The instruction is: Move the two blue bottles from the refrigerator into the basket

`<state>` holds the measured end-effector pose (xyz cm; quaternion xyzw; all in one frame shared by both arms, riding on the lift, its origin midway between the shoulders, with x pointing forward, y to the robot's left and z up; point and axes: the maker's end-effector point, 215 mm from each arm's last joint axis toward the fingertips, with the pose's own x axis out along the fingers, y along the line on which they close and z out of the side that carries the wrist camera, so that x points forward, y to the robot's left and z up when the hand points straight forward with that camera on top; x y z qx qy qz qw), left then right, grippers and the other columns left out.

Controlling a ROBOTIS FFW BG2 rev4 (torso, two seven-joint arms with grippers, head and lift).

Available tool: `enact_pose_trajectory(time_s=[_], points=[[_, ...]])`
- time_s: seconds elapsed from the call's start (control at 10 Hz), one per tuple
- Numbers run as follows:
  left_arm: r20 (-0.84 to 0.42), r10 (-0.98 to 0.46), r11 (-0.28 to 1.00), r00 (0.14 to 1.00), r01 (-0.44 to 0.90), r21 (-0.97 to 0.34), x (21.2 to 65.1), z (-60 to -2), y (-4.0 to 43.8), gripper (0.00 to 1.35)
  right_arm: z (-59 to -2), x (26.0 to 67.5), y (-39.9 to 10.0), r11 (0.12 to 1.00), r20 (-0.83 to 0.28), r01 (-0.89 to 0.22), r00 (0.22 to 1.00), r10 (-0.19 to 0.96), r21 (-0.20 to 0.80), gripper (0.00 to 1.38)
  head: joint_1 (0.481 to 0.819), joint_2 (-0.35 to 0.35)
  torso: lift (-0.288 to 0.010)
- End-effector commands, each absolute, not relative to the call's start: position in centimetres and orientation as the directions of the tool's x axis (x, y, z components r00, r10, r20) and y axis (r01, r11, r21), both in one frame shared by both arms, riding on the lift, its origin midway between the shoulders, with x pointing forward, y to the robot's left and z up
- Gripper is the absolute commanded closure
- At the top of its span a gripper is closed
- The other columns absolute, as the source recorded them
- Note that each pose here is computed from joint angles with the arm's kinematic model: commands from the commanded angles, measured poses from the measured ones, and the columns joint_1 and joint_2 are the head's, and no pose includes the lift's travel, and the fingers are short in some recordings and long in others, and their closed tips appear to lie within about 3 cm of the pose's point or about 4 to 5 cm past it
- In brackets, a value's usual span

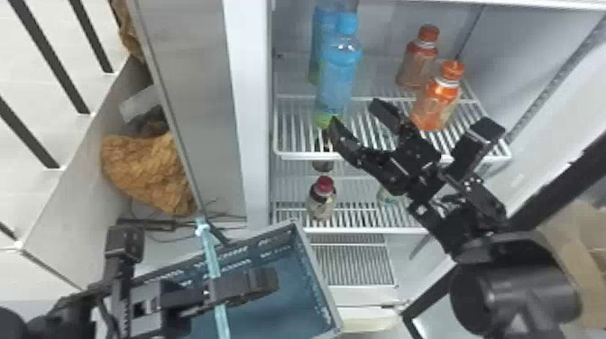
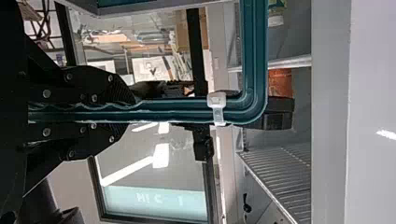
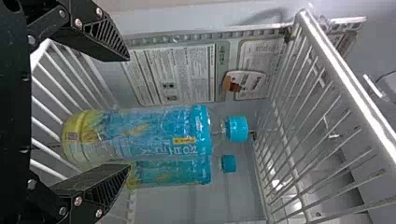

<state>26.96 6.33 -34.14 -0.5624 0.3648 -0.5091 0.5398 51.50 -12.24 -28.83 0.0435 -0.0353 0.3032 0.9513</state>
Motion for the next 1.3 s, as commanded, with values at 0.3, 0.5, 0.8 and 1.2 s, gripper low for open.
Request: enact_pose_trajectory(time_s=[0.3,0.5,0.8,1.2], points=[[0.179,-0.961,-0.15,0.211,0.145,-0.978,27.2,-34.0,6.2,1.2,-29.2,55.1,-9.9,0.79,0.083,-0.607,0.795,0.601,0.086,0.24,0.695,-0.068,-0.01],[0.177,-0.962,-0.148,0.208,0.149,-0.978,27.3,-33.9,6.2,1.2,-28.8,56.6,-9.6,0.793,0.08,-0.604,0.796,0.599,0.073,0.24,0.695,-0.051,-0.01],[0.179,-0.963,-0.149,0.204,0.153,-0.977,27.4,-33.8,6.1,1.2,-28.4,58.4,-9.5,0.804,0.074,-0.592,0.806,0.588,0.056,0.26,0.695,-0.045,-0.01],[0.18,-0.963,-0.149,0.203,0.158,-0.976,27.5,-33.6,6.1,1.2,-29.5,58.9,-9.7,0.808,0.035,-0.581,0.813,0.581,0.093,1.06,0.695,-0.047,-0.01]])
